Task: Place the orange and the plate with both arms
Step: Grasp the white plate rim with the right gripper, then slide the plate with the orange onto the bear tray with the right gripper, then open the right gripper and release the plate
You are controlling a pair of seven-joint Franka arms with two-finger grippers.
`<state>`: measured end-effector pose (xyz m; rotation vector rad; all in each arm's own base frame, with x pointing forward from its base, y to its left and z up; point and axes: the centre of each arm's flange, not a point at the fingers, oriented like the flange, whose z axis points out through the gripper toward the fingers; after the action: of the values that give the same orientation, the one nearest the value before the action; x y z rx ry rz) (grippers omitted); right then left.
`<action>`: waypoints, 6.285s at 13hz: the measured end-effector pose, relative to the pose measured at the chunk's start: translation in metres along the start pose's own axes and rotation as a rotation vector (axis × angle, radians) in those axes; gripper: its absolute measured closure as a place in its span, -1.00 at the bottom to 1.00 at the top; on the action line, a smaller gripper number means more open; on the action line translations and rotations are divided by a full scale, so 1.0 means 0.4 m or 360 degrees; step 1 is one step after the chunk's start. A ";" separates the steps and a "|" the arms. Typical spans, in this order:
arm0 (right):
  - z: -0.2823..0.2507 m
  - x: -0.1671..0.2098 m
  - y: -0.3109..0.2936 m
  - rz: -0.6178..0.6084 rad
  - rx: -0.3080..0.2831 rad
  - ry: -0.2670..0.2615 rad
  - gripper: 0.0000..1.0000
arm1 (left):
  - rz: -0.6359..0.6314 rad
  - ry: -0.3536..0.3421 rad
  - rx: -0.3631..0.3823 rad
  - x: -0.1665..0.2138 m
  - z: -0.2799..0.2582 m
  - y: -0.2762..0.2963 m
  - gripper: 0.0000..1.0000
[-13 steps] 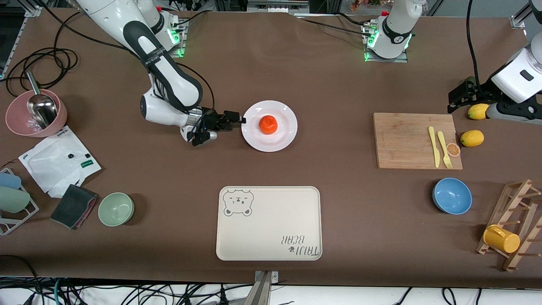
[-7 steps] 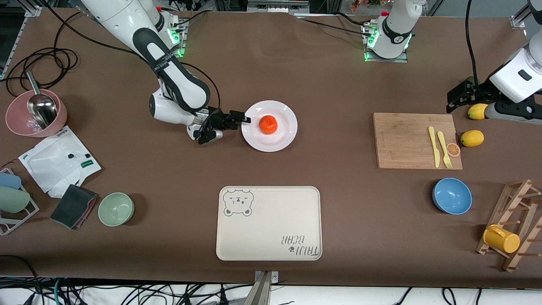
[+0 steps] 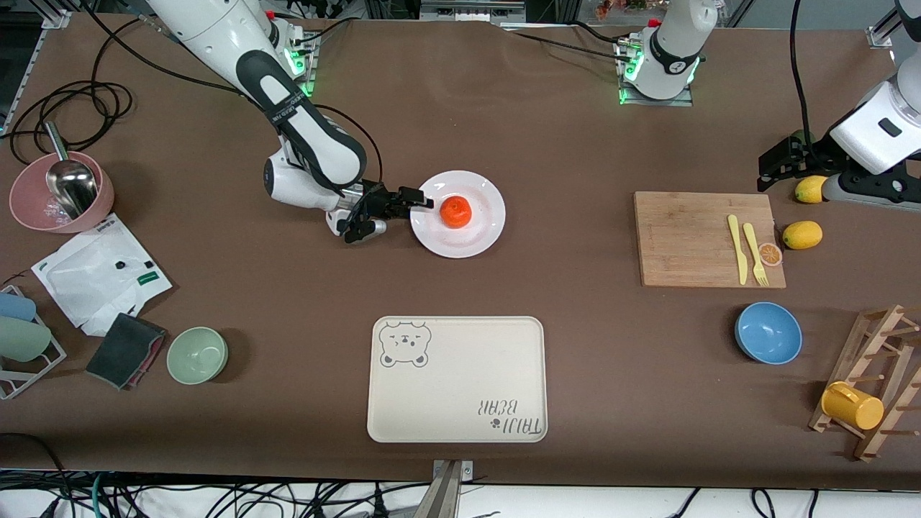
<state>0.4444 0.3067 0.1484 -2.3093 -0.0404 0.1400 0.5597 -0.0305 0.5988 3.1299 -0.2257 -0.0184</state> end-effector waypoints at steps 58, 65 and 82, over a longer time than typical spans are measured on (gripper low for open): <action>-0.090 0.655 0.004 0.0255 0.0418 0.0499 0.91 | -0.0005 -0.0031 -0.0003 -0.006 0.004 -0.004 -1.00; -0.054 0.689 0.045 0.0213 0.0401 0.0519 0.91 | -0.0005 -0.0035 -0.0003 -0.006 0.005 -0.004 -1.00; -0.184 0.658 0.024 0.0022 0.0189 0.0430 0.15 | -0.0005 -0.0036 -0.0003 -0.006 0.005 -0.004 -1.00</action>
<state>0.7141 0.2657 0.1674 -2.1912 0.1186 -0.1592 0.5574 -0.0286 0.5969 3.1293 -0.2209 -0.0536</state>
